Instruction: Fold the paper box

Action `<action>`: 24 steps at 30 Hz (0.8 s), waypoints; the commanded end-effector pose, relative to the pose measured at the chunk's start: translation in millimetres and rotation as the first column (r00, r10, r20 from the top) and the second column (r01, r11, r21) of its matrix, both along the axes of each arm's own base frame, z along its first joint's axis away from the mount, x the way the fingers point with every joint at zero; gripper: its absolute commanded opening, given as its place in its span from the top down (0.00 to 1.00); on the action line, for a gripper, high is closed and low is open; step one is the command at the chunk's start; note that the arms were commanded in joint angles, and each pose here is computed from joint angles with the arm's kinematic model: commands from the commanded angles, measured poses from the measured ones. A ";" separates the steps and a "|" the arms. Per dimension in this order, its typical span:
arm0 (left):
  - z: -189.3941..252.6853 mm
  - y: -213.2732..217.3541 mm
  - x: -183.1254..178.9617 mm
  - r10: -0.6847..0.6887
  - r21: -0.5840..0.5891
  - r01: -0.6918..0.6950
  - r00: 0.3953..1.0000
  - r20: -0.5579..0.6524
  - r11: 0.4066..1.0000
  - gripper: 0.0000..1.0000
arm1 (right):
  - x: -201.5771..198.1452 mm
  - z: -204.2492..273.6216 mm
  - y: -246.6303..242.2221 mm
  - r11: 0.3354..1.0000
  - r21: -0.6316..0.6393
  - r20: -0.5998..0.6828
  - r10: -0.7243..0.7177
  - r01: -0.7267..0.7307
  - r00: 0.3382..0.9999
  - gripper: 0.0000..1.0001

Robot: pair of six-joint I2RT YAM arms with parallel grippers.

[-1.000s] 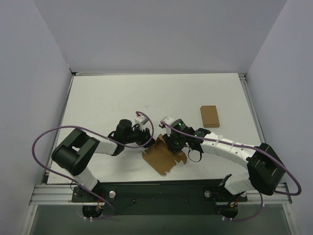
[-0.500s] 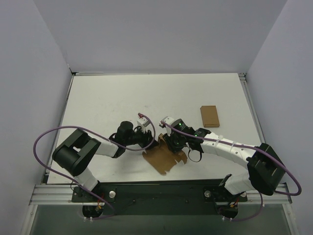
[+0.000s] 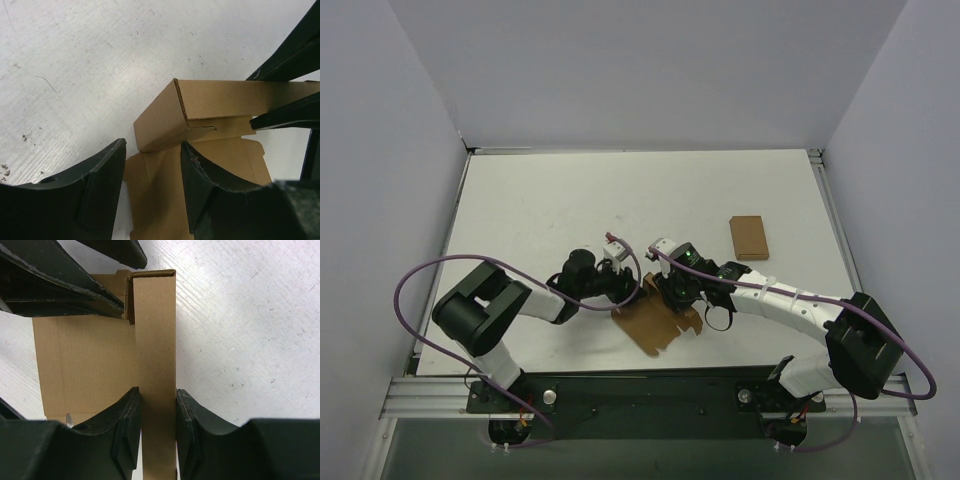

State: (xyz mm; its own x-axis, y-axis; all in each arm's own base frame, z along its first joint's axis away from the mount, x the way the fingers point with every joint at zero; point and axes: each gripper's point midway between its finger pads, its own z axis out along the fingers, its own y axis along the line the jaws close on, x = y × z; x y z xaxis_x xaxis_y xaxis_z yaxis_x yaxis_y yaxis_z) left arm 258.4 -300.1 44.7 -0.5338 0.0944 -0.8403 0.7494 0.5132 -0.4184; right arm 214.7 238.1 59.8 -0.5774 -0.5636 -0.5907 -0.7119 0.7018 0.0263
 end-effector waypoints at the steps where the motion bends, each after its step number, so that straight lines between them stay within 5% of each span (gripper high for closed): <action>1: 29.4 -11.3 25.1 0.020 -0.045 -0.013 0.987 0.157 0.999 0.43 | -3.9 0.0 1.4 1.000 0.006 -0.005 0.021 -0.021 1.000 0.72; 24: 37.3 -28.4 38.8 -0.012 -0.018 0.018 0.963 0.270 1.000 0.54 | -8.1 -1.1 5.1 0.999 0.022 -0.025 0.042 -0.041 0.999 0.72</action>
State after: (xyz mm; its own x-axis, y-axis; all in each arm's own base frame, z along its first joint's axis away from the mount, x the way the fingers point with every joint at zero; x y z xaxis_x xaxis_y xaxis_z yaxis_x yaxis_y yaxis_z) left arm 274.6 -313.1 51.2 -0.4149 0.1367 -0.8995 0.8142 0.4971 -0.3000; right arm 218.9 238.0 61.2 -0.5762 -0.5542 -0.6007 -0.7049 0.7089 0.0222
